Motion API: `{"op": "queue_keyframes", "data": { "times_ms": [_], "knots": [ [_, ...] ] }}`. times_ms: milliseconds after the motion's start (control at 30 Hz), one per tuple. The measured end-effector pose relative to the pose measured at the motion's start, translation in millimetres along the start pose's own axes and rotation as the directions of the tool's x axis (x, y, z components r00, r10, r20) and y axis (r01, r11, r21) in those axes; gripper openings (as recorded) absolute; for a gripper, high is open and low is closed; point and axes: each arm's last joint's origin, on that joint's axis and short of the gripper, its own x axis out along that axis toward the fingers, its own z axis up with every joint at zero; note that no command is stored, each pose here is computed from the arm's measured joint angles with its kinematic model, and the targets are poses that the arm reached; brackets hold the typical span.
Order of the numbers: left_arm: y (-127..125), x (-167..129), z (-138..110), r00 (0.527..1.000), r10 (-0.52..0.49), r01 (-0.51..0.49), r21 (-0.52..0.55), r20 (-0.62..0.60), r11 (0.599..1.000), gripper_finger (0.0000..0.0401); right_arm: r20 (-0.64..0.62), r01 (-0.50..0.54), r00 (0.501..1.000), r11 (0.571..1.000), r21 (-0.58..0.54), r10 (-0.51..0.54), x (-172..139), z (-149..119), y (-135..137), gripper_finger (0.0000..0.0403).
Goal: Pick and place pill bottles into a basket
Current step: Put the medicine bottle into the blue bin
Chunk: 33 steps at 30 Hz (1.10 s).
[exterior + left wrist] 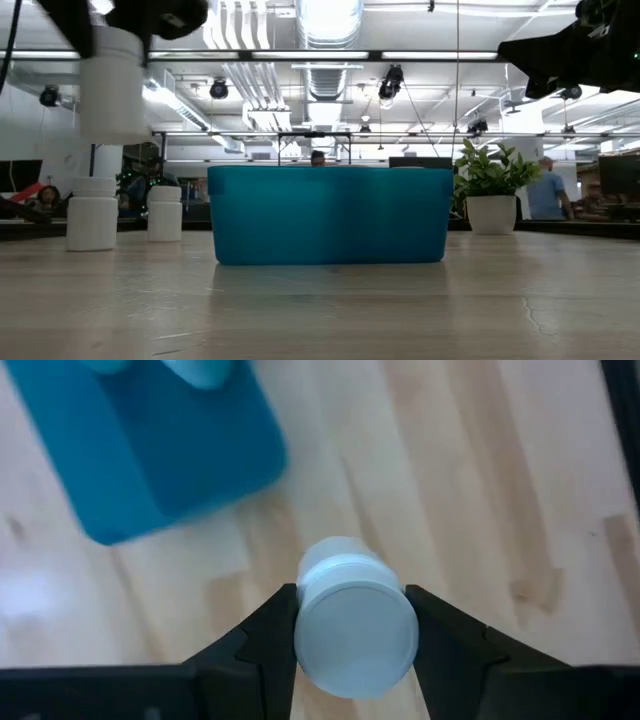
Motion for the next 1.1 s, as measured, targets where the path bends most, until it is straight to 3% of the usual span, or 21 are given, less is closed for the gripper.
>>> {"op": "queue_keyframes", "data": {
  "times_ms": [467, 700, 1100],
  "knots": [
    [61.9, -16.0, 23.9, 0.999, 0.002, -0.004, 0.041, 0.049, 0.999, 0.0141, 0.000, 0.000, 1.000, 1.000, 0.001, 0.000, 0.0, 0.0, 0.0, 0.0008],
    [82.4, -0.5, 39.5, 1.000, 0.014, -0.014, 0.078, -0.004, 0.997, 0.0141, -0.004, 0.006, 1.000, 1.000, 0.002, -0.006, 0.1, -0.3, -0.1, 0.0008],
    [101.1, 20.7, 86.8, 0.999, 0.020, -0.013, 0.184, -0.034, 0.983, 0.0141, -0.031, 0.022, 0.999, 1.000, -0.001, -0.022, 1.3, -2.8, -0.3, 0.0008]
  ]
}}
